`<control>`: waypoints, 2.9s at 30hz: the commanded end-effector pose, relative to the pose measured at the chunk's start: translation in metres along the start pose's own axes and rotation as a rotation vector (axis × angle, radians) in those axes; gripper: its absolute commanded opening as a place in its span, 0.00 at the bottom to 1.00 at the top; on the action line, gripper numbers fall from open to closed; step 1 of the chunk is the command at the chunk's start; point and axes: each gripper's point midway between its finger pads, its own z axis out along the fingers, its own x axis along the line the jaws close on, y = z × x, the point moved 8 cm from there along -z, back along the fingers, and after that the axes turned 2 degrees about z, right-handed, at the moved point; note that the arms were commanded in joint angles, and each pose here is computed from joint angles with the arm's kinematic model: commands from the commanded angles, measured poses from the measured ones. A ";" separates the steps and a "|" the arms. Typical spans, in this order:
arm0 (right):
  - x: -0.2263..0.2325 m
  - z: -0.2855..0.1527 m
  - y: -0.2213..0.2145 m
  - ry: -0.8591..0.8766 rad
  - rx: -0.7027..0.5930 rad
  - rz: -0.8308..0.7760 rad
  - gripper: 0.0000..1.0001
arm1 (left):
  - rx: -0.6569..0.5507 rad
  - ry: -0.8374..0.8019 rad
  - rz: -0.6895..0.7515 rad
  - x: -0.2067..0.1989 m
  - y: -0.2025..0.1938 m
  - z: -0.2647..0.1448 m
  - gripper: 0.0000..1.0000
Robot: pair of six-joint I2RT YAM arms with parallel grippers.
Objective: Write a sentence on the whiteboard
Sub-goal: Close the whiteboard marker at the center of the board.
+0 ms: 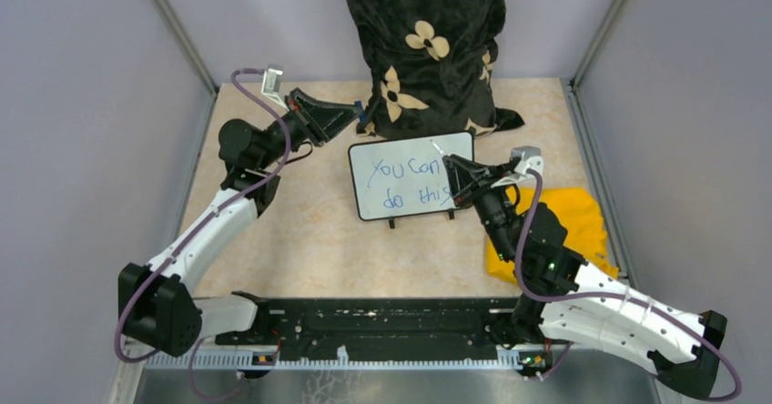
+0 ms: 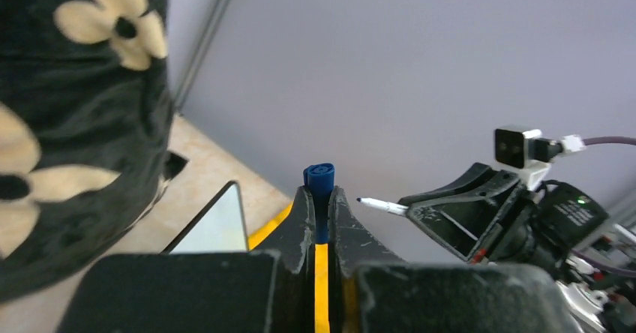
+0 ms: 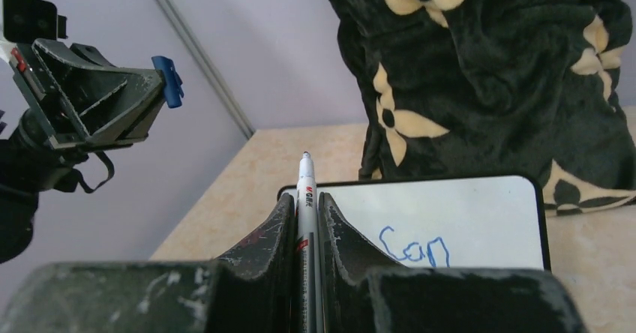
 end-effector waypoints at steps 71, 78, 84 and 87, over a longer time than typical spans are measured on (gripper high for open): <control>0.092 0.041 0.116 0.342 -0.455 0.022 0.00 | -0.411 0.041 -0.140 -0.099 0.102 0.007 0.00; 0.103 0.044 0.127 0.387 -0.488 0.044 0.00 | -0.478 -0.030 -0.166 -0.105 0.111 -0.004 0.00; 0.112 0.049 0.136 0.409 -0.520 0.063 0.00 | -0.537 -0.051 -0.372 -0.099 0.111 -0.021 0.00; 0.125 0.052 0.141 0.471 -0.519 0.077 0.00 | -0.569 -0.080 -0.362 -0.105 0.115 -0.025 0.00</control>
